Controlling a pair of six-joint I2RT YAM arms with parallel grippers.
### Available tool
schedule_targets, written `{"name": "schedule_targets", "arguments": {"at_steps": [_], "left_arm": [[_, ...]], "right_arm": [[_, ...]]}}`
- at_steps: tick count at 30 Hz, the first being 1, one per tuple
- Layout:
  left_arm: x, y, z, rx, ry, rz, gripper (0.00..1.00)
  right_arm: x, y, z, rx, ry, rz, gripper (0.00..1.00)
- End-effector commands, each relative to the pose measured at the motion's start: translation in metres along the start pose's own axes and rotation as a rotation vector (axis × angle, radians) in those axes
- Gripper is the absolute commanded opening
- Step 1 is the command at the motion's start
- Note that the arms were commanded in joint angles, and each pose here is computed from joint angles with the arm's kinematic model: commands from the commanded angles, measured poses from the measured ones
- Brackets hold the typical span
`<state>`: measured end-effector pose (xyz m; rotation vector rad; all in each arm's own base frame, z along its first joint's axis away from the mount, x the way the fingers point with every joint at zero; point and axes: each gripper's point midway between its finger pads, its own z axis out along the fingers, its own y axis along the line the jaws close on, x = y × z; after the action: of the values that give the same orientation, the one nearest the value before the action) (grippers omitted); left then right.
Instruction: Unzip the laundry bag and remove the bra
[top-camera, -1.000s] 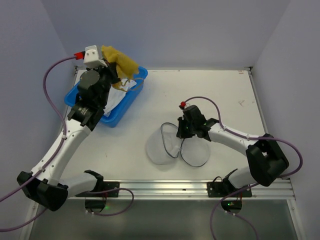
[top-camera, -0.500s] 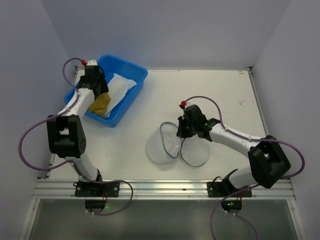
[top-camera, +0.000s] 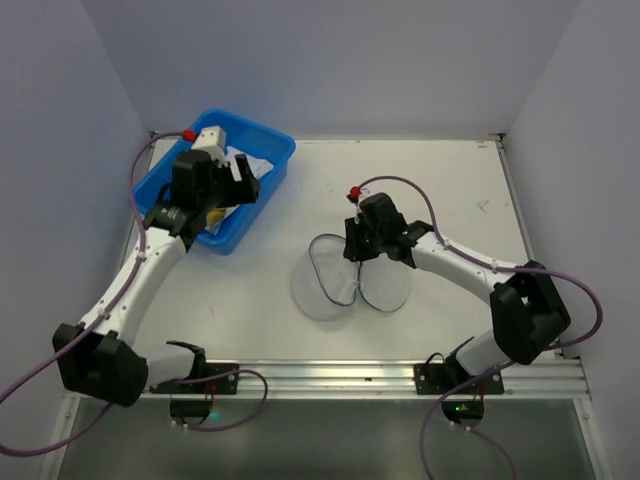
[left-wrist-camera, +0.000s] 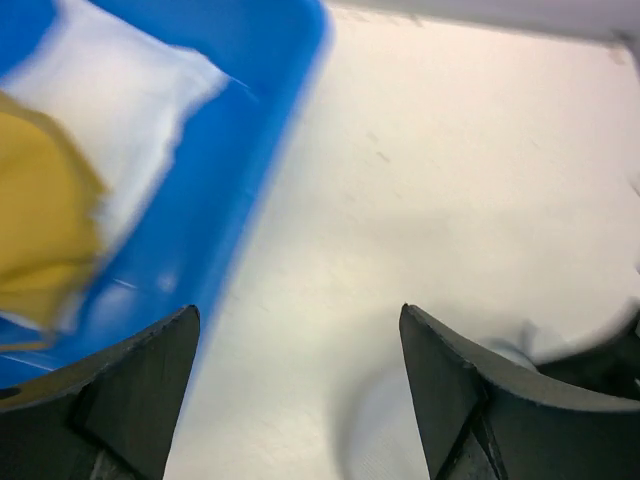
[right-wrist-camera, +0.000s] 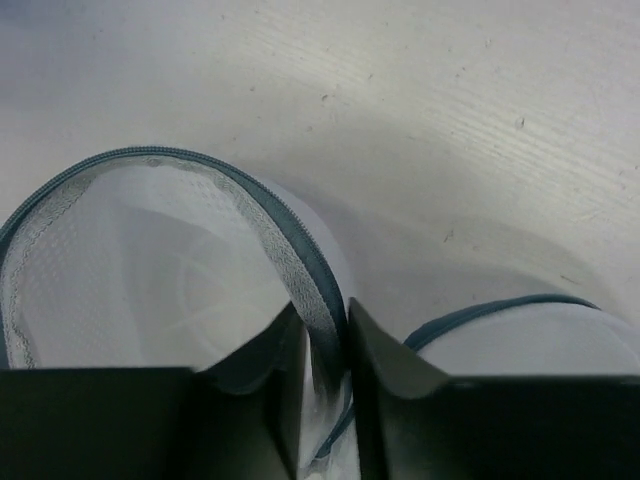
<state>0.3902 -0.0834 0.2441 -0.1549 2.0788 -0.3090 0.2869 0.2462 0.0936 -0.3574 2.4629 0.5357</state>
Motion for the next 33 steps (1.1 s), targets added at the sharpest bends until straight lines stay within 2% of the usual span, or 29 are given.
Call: {"name": "schedule_targets", "arguments": {"at_steps": [1,3,4,7,12,16,19,23,24,26,27,29,30,33], "left_arm": [[0.09,-0.058,-0.021,0.183,0.211,-0.025,0.83],[0.123,-0.08,-0.034,0.238,0.268,-0.023,0.83],[0.145,-0.081,-0.037,0.242,0.298,-0.056,0.82],[0.197,-0.086,-0.042,0.242,0.366,-0.113,0.8],[0.244,-0.094,-0.033,0.247,0.417,-0.173,0.75],[0.253,-0.1,-0.021,0.247,0.421,-0.176,0.72],[0.263,-0.093,-0.014,0.207,0.432,-0.16,0.69],[0.28,-0.077,-0.007,0.14,0.446,-0.149,0.6],[0.283,-0.074,-0.006,0.129,0.452,-0.147,0.52],[0.291,-0.067,-0.004,0.097,0.463,-0.14,0.44],[0.294,-0.063,-0.004,0.083,0.469,-0.139,0.36],[0.296,-0.056,-0.003,0.049,0.463,-0.133,0.27],[0.297,-0.052,-0.004,0.037,0.464,-0.131,0.2],[0.294,-0.047,-0.005,0.01,0.453,-0.122,0.09]], "right_arm": [[-0.018,0.012,-0.002,-0.033,-0.01,-0.056,0.3],[-0.024,0.016,-0.006,-0.039,-0.015,-0.049,0.41],[-0.025,0.016,-0.008,-0.032,-0.018,-0.033,0.53],[-0.034,0.012,-0.022,0.011,-0.049,0.037,0.7],[-0.024,-0.024,-0.046,0.178,-0.087,0.223,0.83],[0.025,-0.092,-0.054,0.313,-0.061,0.457,0.84],[0.053,-0.119,-0.06,0.354,-0.062,0.554,0.83],[0.075,-0.125,-0.051,0.325,-0.04,0.627,0.8],[0.077,-0.125,-0.048,0.319,-0.038,0.651,0.78],[0.087,-0.127,-0.04,0.312,-0.016,0.687,0.76],[0.09,-0.128,-0.038,0.31,-0.007,0.701,0.74],[0.094,-0.126,-0.031,0.294,0.014,0.716,0.73],[0.094,-0.125,-0.029,0.289,0.016,0.718,0.7],[0.088,-0.119,-0.027,0.245,0.027,0.699,0.64]]}}
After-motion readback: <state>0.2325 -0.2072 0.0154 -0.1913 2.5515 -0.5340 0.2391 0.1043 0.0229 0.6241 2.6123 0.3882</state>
